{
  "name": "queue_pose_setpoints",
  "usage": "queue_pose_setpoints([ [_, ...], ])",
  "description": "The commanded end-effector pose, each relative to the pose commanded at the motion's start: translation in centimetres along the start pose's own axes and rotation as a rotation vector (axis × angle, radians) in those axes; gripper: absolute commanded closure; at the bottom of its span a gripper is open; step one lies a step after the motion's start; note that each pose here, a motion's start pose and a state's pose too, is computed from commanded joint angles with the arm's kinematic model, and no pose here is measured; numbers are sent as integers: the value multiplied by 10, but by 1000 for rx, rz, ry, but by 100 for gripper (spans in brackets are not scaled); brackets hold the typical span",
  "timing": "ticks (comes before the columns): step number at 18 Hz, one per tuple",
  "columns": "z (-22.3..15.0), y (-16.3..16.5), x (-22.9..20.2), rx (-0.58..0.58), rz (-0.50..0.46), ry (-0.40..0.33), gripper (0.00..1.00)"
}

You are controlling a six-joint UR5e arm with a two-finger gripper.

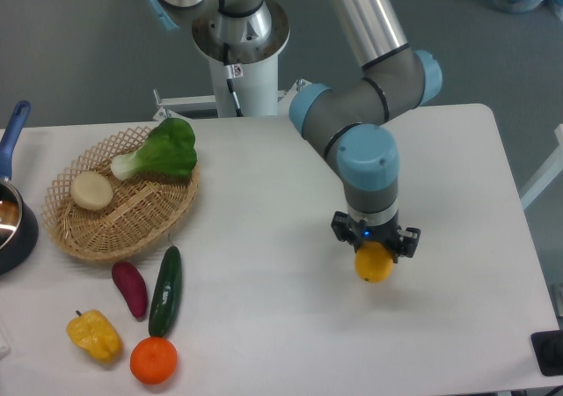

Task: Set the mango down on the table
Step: 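Carry the mango toward the cucumber and lower it to the table, then open the gripper to release the mango and lift away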

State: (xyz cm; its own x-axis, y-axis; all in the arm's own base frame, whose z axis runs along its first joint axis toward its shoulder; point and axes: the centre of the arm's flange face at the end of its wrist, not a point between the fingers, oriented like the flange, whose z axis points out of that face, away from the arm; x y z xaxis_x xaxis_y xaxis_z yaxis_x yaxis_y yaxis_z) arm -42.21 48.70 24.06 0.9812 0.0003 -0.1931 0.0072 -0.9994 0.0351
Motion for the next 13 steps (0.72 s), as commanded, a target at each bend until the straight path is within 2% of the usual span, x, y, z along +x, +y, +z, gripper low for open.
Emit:
queue_pose_setpoints([
  [3,8,-7,33,-8,50,29,62],
  [9,-10,-52,95,22,171,21,51],
  [11,-9,-55,102,23,185,21,41],
  [13,-11,-59,99,32,174,13,37],
])
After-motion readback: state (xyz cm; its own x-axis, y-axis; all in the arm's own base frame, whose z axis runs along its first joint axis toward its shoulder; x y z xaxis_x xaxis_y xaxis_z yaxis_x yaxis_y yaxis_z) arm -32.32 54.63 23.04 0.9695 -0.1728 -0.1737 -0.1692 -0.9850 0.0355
